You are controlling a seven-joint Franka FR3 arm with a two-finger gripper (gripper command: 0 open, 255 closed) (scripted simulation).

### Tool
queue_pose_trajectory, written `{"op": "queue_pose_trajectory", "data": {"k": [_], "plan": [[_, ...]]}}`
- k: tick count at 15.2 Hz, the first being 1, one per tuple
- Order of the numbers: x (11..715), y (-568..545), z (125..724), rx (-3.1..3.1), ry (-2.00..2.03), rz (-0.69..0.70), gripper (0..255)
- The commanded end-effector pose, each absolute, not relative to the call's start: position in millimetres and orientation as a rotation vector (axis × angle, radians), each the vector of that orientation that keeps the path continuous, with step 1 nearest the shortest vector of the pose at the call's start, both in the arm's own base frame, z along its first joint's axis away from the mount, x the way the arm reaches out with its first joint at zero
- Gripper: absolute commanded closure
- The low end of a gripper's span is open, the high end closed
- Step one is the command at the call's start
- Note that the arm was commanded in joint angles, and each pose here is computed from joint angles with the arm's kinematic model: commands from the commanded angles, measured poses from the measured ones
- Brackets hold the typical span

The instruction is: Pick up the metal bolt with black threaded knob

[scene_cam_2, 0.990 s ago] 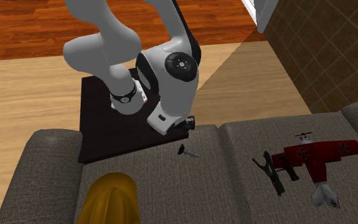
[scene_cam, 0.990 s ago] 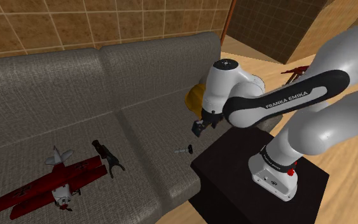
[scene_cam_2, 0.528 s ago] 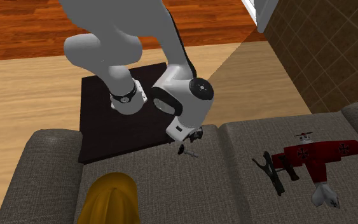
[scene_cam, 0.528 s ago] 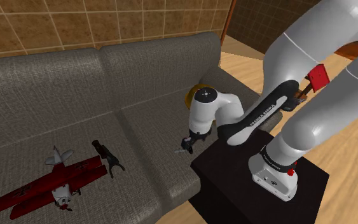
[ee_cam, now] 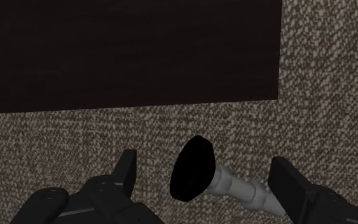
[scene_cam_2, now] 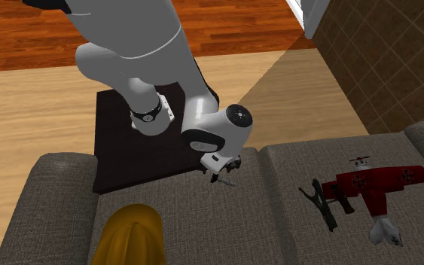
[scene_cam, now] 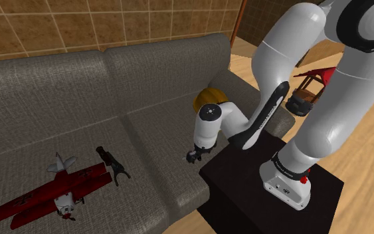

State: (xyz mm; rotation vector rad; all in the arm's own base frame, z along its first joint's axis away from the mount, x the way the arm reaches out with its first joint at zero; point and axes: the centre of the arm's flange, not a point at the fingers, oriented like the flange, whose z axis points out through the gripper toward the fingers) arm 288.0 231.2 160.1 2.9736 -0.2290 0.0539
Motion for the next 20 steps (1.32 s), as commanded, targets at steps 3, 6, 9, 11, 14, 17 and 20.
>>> {"op": "queue_pose_trajectory", "data": {"k": [3, 6, 9, 11, 14, 17, 20], "plan": [[288.9, 231.1, 155.1, 2.973, -0.227, 0.056, 255], [289.0, 231.0, 155.2, 2.973, -0.227, 0.056, 255], [288.9, 231.0, 155.3, 2.973, -0.227, 0.056, 255], [288.8, 230.9, 155.3, 2.973, -0.227, 0.056, 255], [288.8, 230.9, 171.1, 2.973, -0.227, 0.056, 255], [288.8, 230.9, 186.9, 2.973, -0.227, 0.056, 255], [288.8, 230.9, 202.8, 2.973, -0.227, 0.056, 255]]}}
